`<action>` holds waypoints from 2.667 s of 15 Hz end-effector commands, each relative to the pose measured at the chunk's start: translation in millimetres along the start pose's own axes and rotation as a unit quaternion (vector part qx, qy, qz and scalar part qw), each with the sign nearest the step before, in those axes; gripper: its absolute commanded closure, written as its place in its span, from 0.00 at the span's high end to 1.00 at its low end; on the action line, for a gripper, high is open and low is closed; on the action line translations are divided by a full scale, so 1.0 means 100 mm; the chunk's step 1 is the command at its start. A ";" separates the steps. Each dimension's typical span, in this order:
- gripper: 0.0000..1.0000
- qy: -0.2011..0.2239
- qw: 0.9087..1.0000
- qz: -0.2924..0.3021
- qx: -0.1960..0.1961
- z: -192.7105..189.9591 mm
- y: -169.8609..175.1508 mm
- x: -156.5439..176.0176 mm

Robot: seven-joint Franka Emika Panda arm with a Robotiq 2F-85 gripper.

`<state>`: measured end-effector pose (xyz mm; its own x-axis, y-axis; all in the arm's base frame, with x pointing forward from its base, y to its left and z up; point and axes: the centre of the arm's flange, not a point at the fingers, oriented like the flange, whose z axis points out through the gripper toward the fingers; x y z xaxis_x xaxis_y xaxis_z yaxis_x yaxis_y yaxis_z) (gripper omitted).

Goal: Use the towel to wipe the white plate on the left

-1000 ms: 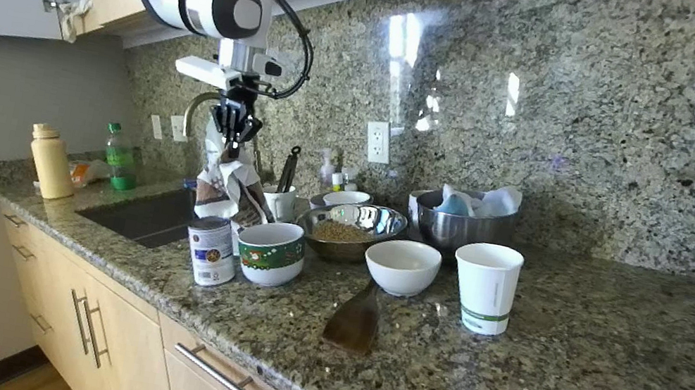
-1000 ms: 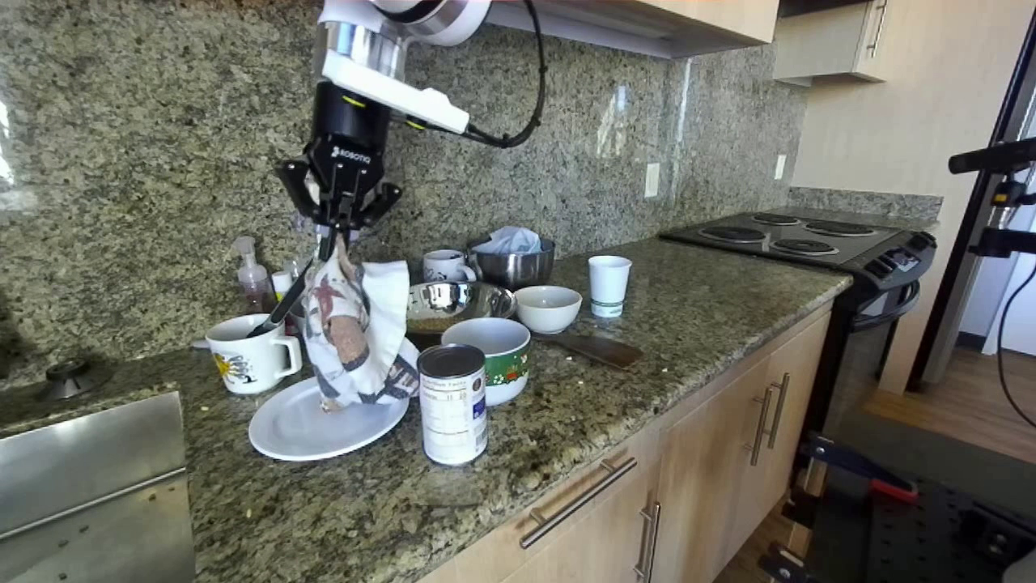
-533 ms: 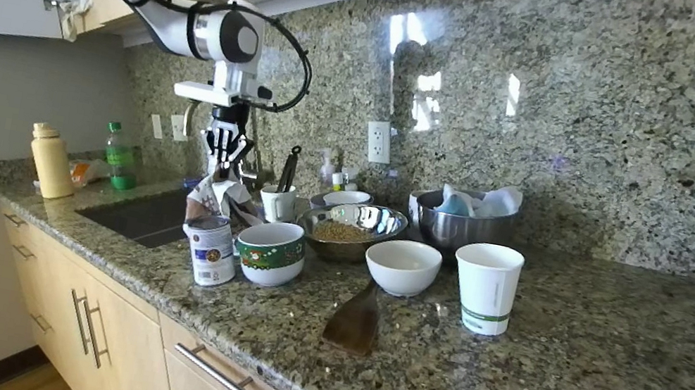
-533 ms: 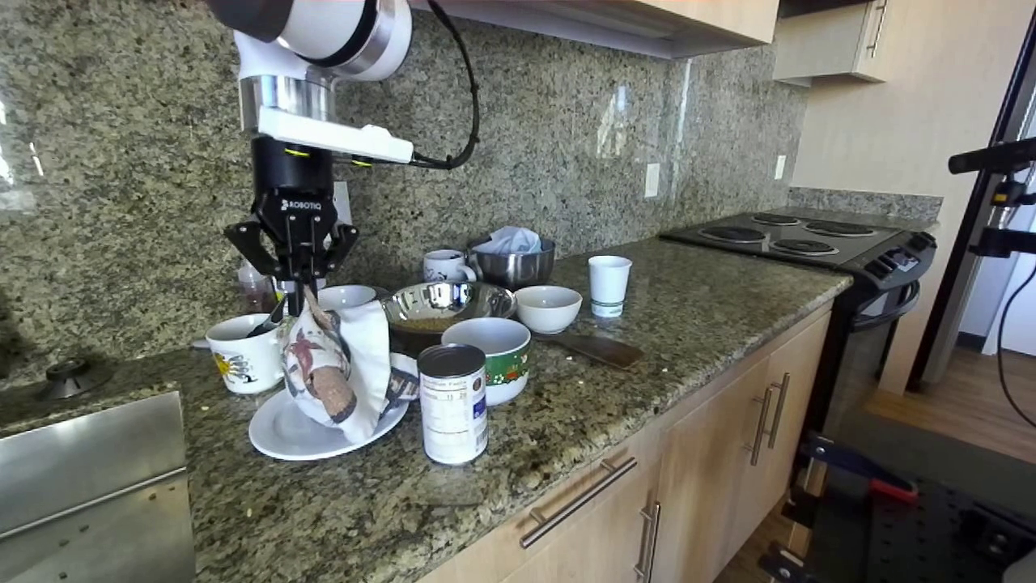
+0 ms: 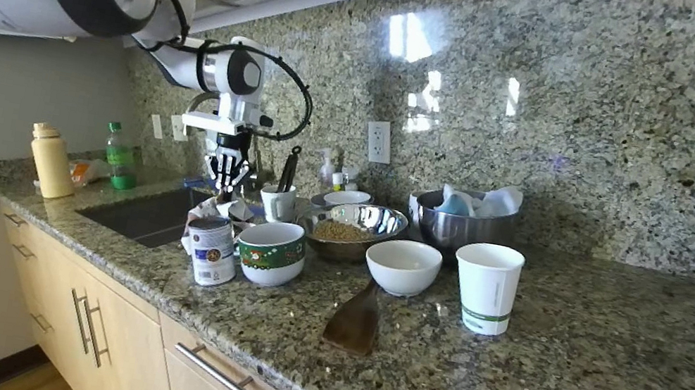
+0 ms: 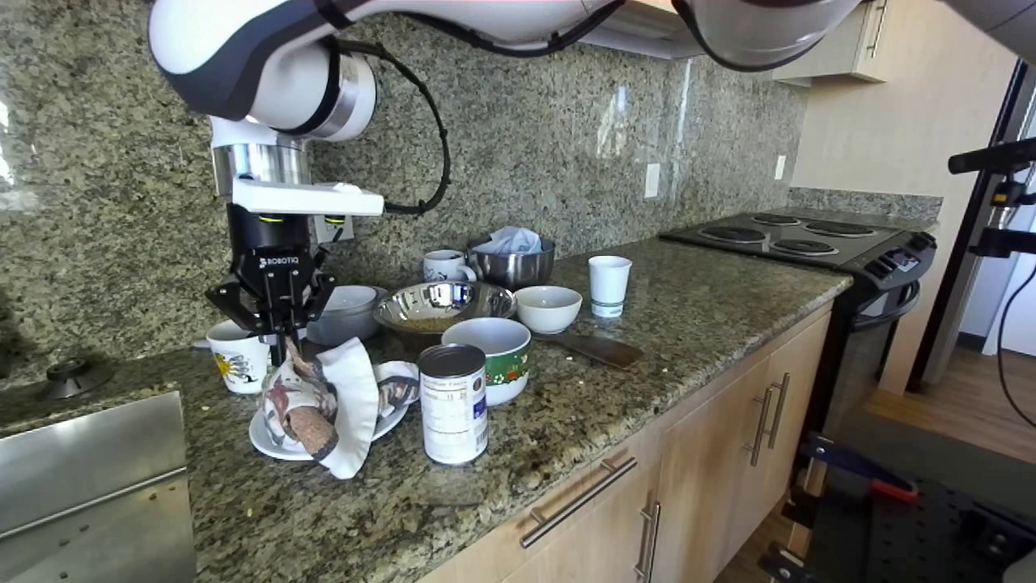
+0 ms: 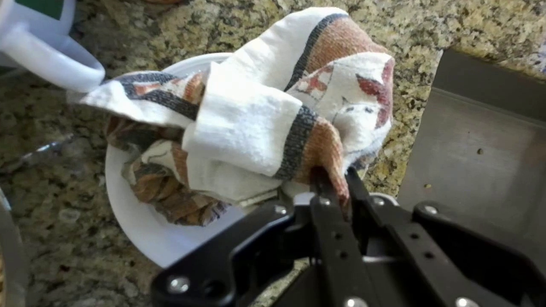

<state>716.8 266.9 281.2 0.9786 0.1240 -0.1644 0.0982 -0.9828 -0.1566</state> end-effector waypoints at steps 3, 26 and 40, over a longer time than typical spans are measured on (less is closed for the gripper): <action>0.03 0.003 0.999 0.035 -0.009 0.09 0.10 0.28; 0.03 0.052 0.993 0.103 0.025 0.39 0.35 0.34; 0.03 -0.151 0.988 0.024 -0.013 0.25 0.17 0.01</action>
<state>702.0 256.8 246.4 0.8927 0.1858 -0.4106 0.1115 -0.9738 -0.1982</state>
